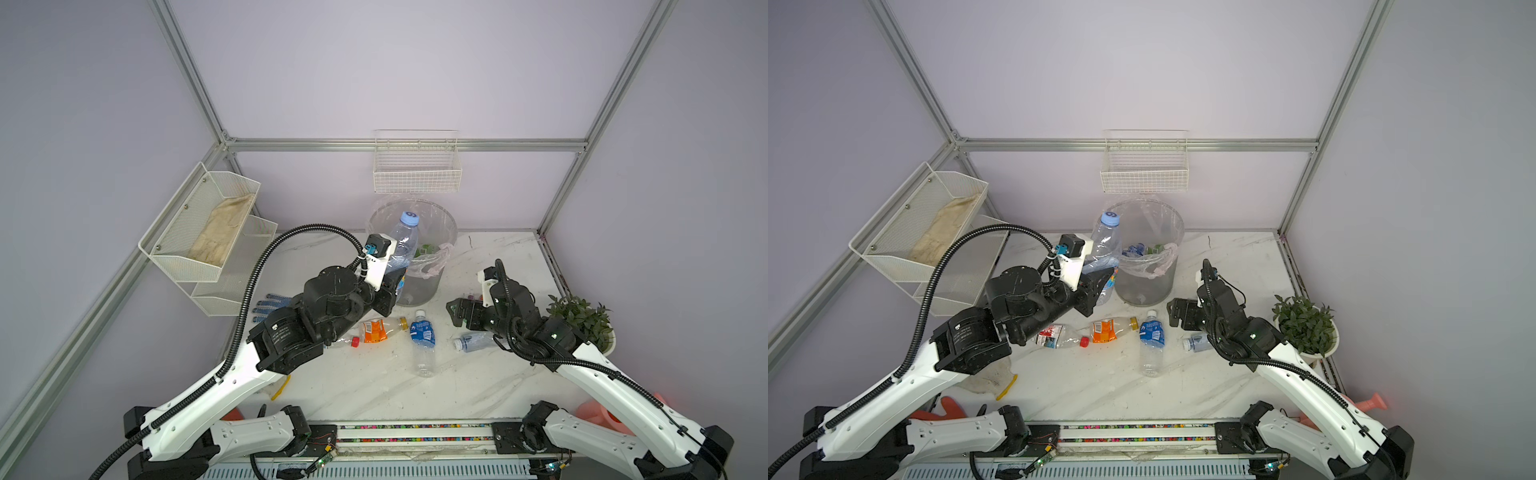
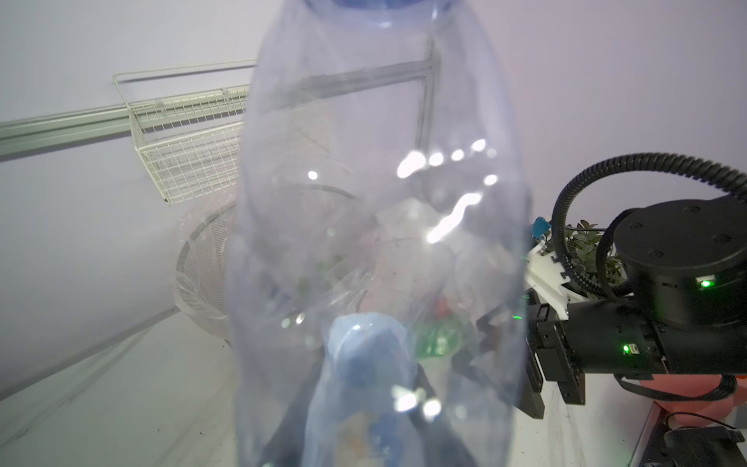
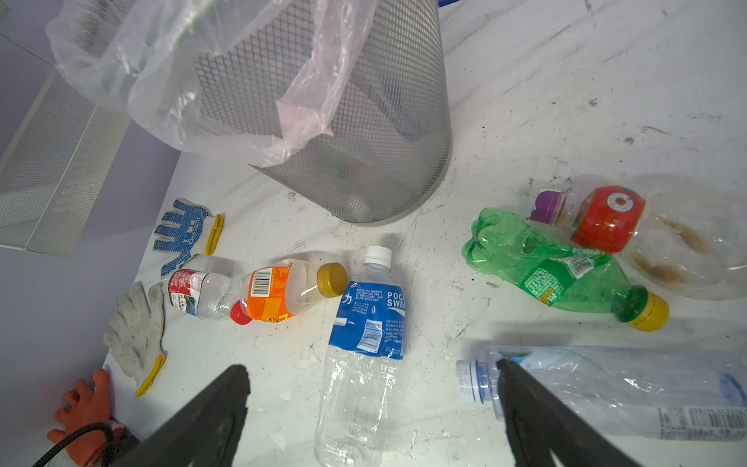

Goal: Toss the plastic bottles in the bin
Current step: 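Carry the pink-labelled bottle with the left gripper up over the bin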

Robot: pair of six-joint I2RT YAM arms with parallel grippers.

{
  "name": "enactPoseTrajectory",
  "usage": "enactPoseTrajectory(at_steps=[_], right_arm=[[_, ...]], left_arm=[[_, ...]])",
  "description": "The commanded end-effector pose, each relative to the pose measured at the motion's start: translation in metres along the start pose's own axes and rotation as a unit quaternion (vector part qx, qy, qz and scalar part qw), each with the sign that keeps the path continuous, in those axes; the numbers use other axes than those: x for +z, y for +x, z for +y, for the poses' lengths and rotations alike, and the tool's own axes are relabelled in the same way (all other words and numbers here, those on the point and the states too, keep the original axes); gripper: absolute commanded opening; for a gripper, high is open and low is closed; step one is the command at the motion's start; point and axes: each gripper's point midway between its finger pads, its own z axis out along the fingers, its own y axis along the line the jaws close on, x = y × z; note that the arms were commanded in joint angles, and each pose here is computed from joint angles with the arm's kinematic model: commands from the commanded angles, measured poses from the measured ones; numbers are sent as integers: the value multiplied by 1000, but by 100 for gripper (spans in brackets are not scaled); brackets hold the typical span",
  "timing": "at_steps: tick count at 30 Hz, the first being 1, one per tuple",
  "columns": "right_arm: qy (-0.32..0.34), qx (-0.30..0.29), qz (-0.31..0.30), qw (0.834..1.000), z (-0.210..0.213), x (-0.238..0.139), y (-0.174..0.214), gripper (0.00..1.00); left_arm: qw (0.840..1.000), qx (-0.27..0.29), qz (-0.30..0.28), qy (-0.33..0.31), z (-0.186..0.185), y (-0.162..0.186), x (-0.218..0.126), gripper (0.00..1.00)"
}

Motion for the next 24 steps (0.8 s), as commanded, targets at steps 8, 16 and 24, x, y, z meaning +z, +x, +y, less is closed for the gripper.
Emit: enactPoseTrajectory(at_steps=[8,16,24], right_arm=[[-11,8,-5,1000,0,-2,3,97],[-6,7,-2,1000,-2,-3,5,97],[-8,9,-5,1000,-3,-7,6,97]], left_arm=[[993,22,-117,-10,3,-91,-13,26],[990,34,-138,-24,5,-114,-8,29],[987,36,-154,-28,9,-131,-7,29]])
